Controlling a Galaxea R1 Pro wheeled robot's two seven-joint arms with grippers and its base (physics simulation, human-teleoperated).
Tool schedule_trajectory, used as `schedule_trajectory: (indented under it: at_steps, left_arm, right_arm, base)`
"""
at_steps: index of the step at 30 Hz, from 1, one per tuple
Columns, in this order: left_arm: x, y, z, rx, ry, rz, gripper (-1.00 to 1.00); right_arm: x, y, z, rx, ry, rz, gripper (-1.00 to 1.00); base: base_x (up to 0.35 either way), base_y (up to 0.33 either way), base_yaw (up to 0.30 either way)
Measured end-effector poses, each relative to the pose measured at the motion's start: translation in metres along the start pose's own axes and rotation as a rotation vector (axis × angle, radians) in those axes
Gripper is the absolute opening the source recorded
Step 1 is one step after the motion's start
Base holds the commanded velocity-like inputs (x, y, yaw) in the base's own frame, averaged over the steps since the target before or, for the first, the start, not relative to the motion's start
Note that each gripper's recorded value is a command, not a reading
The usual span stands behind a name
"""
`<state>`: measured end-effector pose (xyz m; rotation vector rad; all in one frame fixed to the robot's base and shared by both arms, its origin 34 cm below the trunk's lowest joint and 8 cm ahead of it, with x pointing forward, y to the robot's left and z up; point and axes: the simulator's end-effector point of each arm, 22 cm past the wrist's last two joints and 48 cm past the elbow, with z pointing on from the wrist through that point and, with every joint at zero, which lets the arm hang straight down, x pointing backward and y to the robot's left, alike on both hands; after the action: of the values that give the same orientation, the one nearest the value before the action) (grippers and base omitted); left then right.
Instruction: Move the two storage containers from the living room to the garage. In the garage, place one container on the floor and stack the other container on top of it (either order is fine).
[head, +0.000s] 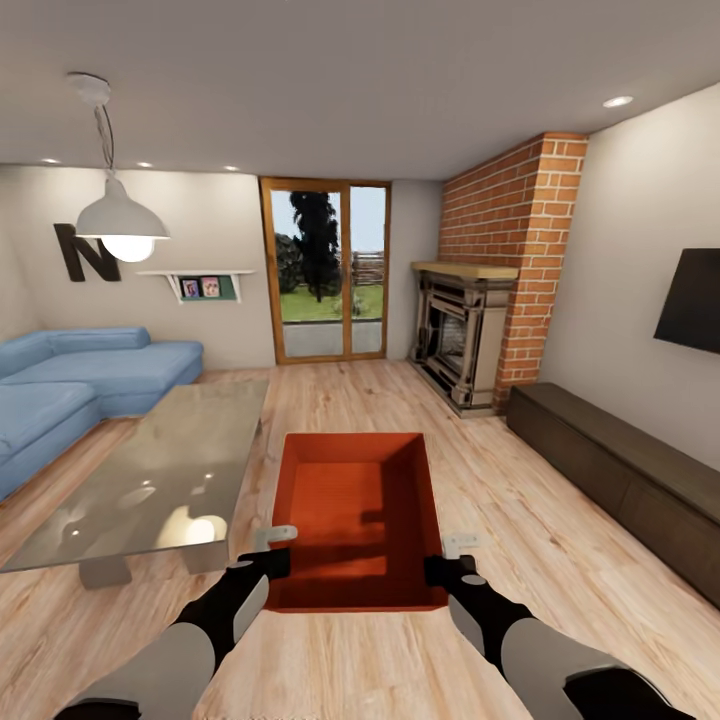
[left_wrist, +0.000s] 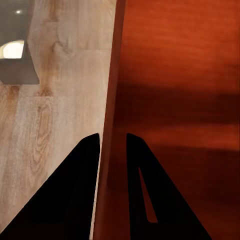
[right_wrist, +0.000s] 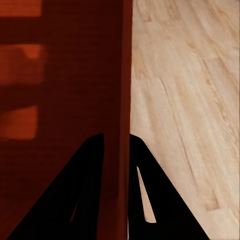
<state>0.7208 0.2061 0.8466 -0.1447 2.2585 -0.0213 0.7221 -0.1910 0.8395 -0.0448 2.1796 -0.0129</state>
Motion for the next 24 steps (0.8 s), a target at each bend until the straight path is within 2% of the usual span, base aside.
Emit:
schedule_trajectory:
  at_steps: [24]
  left_arm:
    - [0.0005, 0.0005, 0.0001, 0.000, 0.001, 0.000, -1.00]
  right_arm:
    - [0.0003, 0.0004, -0.0001, 0.001, 0.001, -0.001, -1.00]
  base:
    - [0.000, 0.000, 0.300]
